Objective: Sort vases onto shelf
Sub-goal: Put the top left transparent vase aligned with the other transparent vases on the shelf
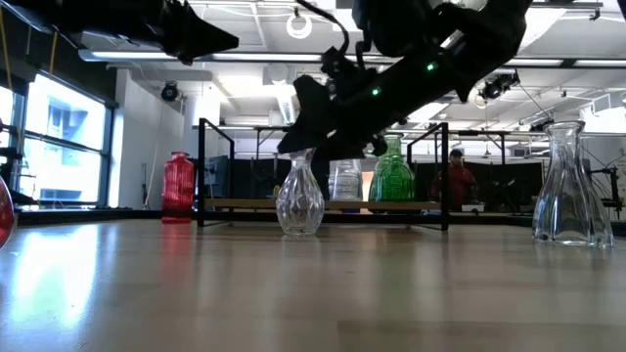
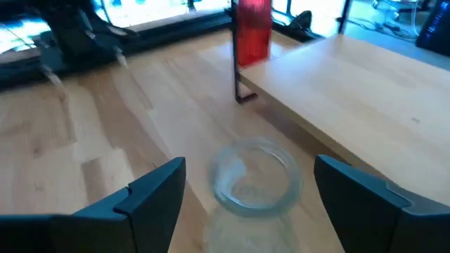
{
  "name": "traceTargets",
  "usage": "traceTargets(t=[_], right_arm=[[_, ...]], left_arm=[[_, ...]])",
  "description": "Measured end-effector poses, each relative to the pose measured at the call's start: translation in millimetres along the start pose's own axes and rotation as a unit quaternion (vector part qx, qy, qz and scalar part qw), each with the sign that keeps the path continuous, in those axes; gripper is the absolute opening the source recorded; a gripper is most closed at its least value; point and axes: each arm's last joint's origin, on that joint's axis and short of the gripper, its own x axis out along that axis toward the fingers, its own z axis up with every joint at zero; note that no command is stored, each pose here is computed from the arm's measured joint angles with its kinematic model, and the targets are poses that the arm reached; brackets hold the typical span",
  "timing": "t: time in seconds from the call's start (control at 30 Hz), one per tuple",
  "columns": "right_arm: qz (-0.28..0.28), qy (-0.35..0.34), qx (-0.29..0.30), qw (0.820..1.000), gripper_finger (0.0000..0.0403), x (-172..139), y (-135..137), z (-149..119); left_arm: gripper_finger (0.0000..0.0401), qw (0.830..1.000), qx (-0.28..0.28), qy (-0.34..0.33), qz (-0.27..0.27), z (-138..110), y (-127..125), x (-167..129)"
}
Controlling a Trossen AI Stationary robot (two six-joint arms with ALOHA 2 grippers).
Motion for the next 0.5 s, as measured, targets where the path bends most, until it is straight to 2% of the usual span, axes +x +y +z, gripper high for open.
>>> traceTargets(t=[0.2,0.5], right_arm=[[-0.002,0.0,-0.004,1.0,0.0273,2.9,-0.5,0.6],[0.01,0.004,0.001,1.0,0.014,4.4,-2.0,0.9]], left_arm=[[0.001,1.0,0.0,0.002,-0.001,-0.6,-0.1,0.0],[0.001,1.0,0.001,0.002,0.0,-0.4,-0.1,0.0]])
